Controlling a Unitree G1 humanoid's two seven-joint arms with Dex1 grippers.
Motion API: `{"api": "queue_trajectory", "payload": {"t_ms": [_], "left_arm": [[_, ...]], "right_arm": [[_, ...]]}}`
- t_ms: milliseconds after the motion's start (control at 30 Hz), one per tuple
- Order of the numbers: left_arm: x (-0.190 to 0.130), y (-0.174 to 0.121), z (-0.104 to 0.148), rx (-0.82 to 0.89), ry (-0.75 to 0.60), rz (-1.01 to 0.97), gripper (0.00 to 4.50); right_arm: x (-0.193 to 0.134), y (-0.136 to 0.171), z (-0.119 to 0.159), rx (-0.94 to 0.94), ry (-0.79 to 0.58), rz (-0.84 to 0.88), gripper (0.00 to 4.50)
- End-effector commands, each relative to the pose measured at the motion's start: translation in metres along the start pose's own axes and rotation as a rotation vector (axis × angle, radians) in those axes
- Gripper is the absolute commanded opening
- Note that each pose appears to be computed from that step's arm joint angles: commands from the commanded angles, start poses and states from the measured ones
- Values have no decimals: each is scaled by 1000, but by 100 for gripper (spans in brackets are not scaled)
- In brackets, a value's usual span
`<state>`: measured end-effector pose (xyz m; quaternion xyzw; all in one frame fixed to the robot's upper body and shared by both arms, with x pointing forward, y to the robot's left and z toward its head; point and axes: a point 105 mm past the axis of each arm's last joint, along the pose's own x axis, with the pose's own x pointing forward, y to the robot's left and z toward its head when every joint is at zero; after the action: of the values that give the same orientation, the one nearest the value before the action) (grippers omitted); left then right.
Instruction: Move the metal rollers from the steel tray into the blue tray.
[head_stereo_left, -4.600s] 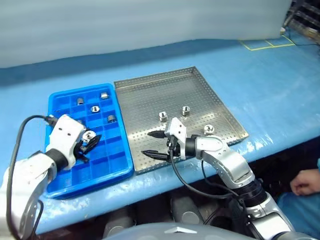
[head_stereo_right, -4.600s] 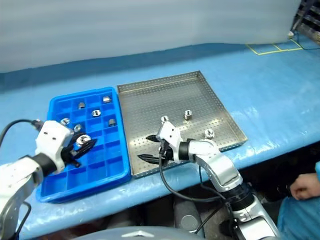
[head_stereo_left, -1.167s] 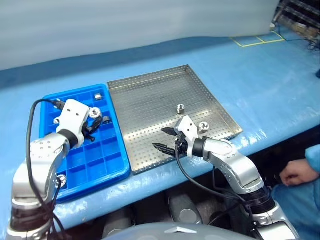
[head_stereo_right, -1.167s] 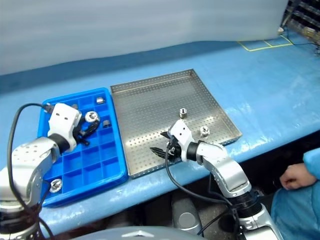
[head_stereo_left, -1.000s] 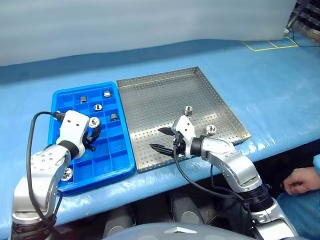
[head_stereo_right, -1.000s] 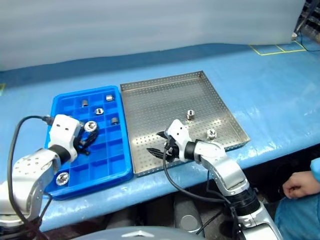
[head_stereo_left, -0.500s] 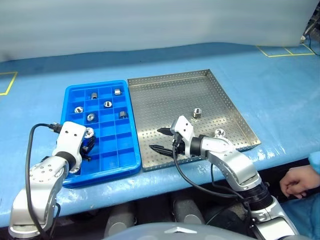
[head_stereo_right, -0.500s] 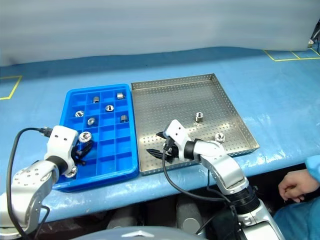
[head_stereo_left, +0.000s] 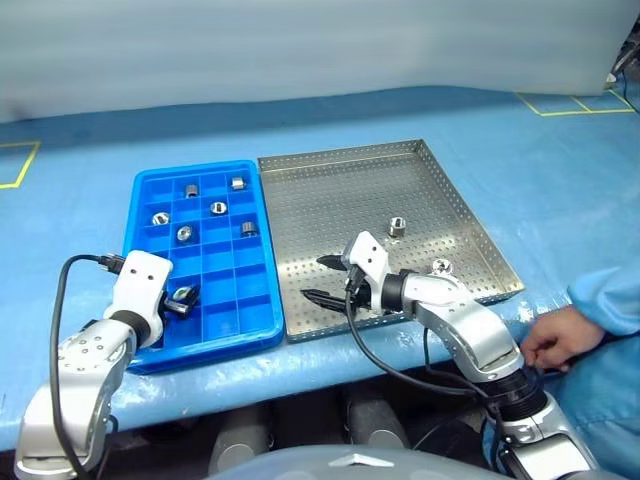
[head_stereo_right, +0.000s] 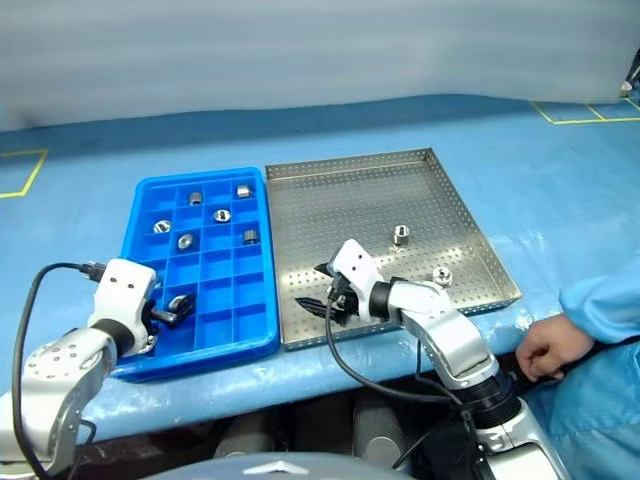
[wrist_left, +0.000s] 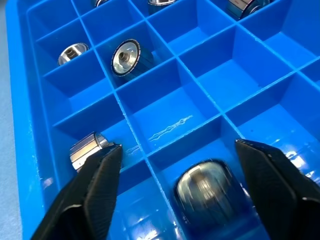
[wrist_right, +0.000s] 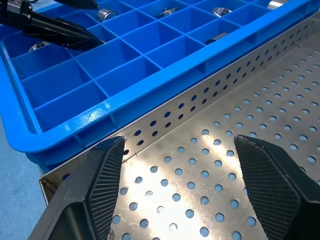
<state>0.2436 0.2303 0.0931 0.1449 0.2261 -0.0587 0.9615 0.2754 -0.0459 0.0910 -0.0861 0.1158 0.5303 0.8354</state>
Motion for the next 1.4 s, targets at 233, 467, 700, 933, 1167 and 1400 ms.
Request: {"api": "queue_trajectory", "payload": {"t_ms": [233, 467, 700, 933, 1167, 1400], "left_arm": [[-9, -58, 81, -6, -417, -390, 447], [-15, -101, 96, 21, -516, -649, 447], [-9, -121, 94, -3, -519, -710, 447], [-5, -134, 95, -35, -531, -747, 447], [-3, -142, 93, -56, -527, -746, 447], [-4, -144, 86, -102, -519, -729, 447]], "right_arm": [[-20, -35, 11, -129, 36, -219, 370], [-63, -64, 3, -155, 187, -426, 370], [-73, -50, -12, -4, 270, -371, 370], [-87, -60, 10, -157, 421, -221, 370], [-65, -86, 18, 286, 396, -311, 370], [-52, -73, 13, 509, 430, -285, 370]]}}
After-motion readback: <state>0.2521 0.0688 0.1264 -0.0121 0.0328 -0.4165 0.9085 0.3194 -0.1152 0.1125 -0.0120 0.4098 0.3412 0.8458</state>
